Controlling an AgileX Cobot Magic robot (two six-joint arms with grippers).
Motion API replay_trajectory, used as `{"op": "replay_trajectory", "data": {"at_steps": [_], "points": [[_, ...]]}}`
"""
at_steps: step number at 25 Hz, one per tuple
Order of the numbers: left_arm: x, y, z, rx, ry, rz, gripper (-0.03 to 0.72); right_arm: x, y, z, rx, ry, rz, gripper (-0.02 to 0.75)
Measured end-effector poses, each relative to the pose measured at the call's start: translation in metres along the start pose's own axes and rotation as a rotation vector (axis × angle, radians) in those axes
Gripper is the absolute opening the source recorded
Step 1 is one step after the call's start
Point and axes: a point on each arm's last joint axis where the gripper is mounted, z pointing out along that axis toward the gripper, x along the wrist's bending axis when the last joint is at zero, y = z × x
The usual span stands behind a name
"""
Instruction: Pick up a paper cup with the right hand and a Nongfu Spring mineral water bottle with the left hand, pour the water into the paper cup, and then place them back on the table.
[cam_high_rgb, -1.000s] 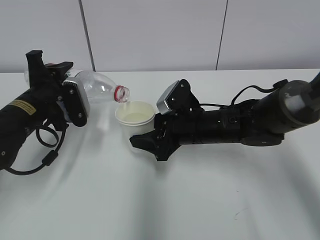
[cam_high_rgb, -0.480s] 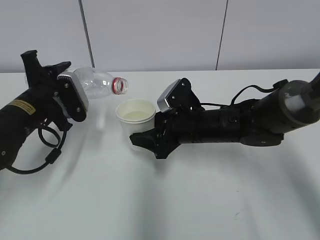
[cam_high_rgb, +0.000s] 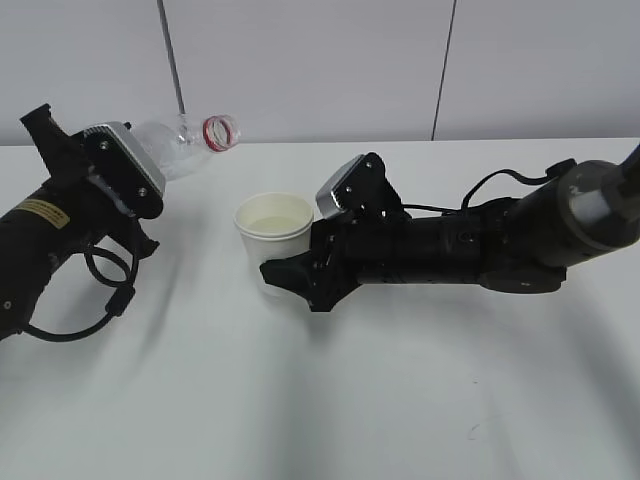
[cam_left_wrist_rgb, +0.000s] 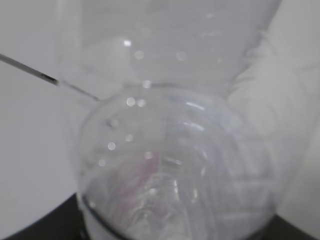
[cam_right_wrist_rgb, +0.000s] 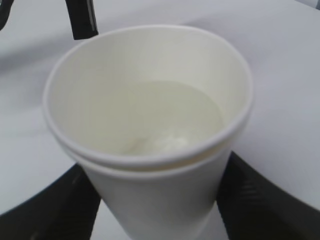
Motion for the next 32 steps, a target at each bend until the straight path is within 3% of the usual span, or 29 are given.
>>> {"op": "replay_trajectory", "data": {"at_steps": [5, 13, 24, 28, 32], "points": [[0.000, 0.000, 0.000, 0.000, 0.000, -0.167, 0.365, -0.001, 0.001, 0.000, -0.007, -0.011, 0.013, 0.507], [0.000, 0.000, 0.000, 0.000, 0.001, -0.555, 0.365, -0.003, 0.002, 0.000, -0.021, -0.032, 0.039, 0.507], [0.000, 0.000, 0.000, 0.001, 0.003, -0.958, 0.365, -0.006, 0.006, 0.000, -0.064, -0.060, 0.083, 0.507], [0.000, 0.000, 0.000, 0.000, 0.004, -1.045, 0.365, -0.008, 0.007, 0.000, -0.081, -0.086, 0.110, 0.507], [0.001, 0.000, 0.000, 0.001, 0.006, -1.076, 0.365, -0.012, 0.009, -0.001, -0.105, -0.129, 0.122, 0.507]]}}
